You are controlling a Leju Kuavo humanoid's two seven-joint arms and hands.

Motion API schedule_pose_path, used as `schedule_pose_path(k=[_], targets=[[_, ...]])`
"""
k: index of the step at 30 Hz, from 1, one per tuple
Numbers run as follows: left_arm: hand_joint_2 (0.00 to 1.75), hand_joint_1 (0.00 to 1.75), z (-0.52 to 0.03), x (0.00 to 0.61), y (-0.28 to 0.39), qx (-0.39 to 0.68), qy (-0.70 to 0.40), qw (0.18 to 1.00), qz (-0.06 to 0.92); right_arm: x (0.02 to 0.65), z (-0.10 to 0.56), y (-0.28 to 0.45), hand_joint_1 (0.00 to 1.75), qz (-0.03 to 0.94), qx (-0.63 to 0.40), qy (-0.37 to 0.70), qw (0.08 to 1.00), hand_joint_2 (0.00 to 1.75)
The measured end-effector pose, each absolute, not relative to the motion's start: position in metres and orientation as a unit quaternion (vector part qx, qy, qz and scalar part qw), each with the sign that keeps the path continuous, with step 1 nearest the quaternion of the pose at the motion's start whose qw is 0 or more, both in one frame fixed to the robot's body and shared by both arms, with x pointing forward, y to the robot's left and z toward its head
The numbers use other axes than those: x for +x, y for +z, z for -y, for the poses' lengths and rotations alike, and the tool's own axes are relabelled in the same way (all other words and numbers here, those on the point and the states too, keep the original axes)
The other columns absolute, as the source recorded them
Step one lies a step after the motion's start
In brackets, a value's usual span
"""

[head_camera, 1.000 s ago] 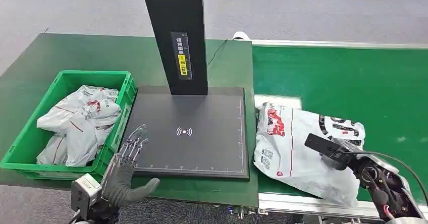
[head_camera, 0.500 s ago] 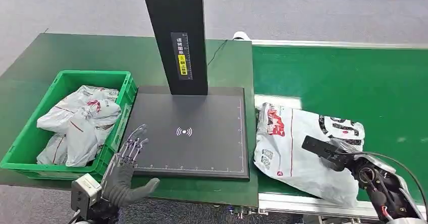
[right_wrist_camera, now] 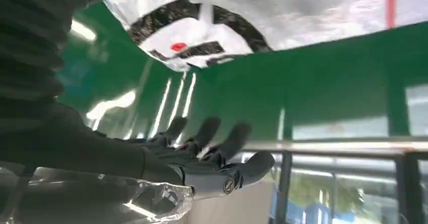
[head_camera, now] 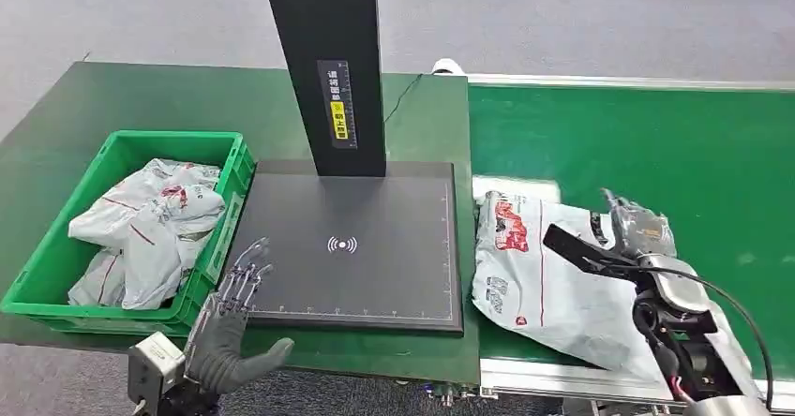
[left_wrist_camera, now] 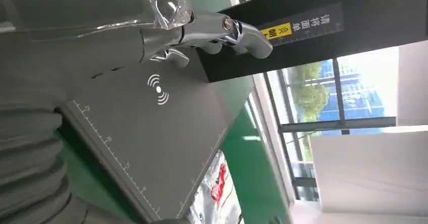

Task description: Moved the parcel from conveyor to table for the left to box.

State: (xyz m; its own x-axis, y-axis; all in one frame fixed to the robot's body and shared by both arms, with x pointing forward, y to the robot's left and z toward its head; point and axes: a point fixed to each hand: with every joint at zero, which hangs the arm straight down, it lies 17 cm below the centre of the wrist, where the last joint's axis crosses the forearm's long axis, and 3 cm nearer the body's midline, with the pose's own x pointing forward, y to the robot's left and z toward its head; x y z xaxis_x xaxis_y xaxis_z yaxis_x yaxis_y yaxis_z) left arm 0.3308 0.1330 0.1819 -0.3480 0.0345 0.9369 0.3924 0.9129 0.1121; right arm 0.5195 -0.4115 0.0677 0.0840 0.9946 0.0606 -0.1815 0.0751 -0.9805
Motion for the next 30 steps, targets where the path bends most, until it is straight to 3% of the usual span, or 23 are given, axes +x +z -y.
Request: schedule_pose_path(k=[5, 10, 13, 30], targets=[[1.75, 0.00, -0.133, 0.331, 0.183, -0.132, -0.161, 0.553, 0.807, 0.530, 0.373, 0.071, 0.00, 0.471, -0.426, 0.525, 0.567, 1.75], [1.75, 0.00, -0.131, 0.334, 0.182, -0.137, -0.166, 0.552, 0.806, 0.502, 0.336, 0.011, 0.00, 0.431, -0.271, 0.571, 0.644, 1.75], [1.75, 0.00, -0.130, 0.338, 0.182, -0.140, -0.169, 0.551, 0.805, 0.488, 0.330, -0.011, 0.00, 0.405, -0.228, 0.587, 0.662, 1.75], [1.75, 0.00, -0.130, 0.344, 0.178, -0.137, -0.170, 0.561, 0.799, 0.466, 0.342, -0.042, 0.00, 0.324, -0.207, 0.629, 0.676, 1.75]])
